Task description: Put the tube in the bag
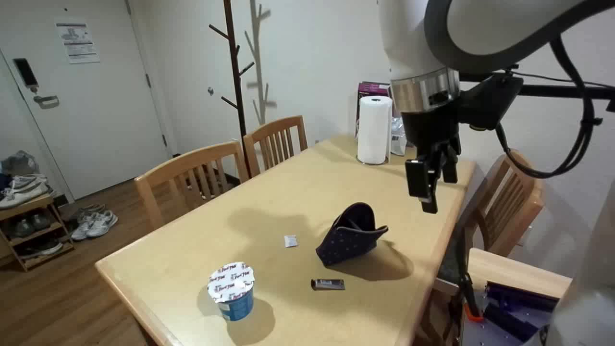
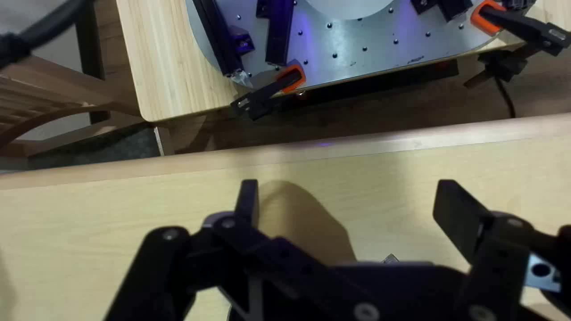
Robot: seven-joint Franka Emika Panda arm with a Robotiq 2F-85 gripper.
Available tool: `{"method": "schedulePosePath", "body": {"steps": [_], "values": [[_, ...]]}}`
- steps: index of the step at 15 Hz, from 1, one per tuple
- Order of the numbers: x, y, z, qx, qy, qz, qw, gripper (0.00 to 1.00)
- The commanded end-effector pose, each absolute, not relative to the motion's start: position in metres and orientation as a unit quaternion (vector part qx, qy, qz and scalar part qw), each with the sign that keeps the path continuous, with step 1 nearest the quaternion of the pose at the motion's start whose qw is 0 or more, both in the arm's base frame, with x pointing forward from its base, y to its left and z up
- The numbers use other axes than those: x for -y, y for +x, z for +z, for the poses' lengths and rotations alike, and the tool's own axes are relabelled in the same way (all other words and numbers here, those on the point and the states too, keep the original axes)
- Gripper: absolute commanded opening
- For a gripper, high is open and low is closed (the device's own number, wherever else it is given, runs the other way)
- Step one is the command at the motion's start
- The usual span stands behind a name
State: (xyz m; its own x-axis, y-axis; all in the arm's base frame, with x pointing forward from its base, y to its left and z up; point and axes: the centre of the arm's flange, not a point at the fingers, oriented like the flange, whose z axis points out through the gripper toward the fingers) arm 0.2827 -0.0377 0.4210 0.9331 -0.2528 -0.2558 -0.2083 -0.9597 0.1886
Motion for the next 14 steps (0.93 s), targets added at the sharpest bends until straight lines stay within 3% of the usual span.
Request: {"method": "schedulePosePath", "body": {"steps": [1, 7, 11, 14], "values": [[0.038, 0.283, 0.421, 0.118, 0.98, -0.14, 0.079, 1.0], [0.047, 0.29, 0.413, 0.103, 0.983, -0.121, 0.096, 1.0], [0.064, 0.341, 0.391, 0.027, 0.992, -0.007, 0.122, 1.0], [0.056, 0.384, 0.381, -0.028, 0.992, 0.073, 0.101, 1.0]]}}
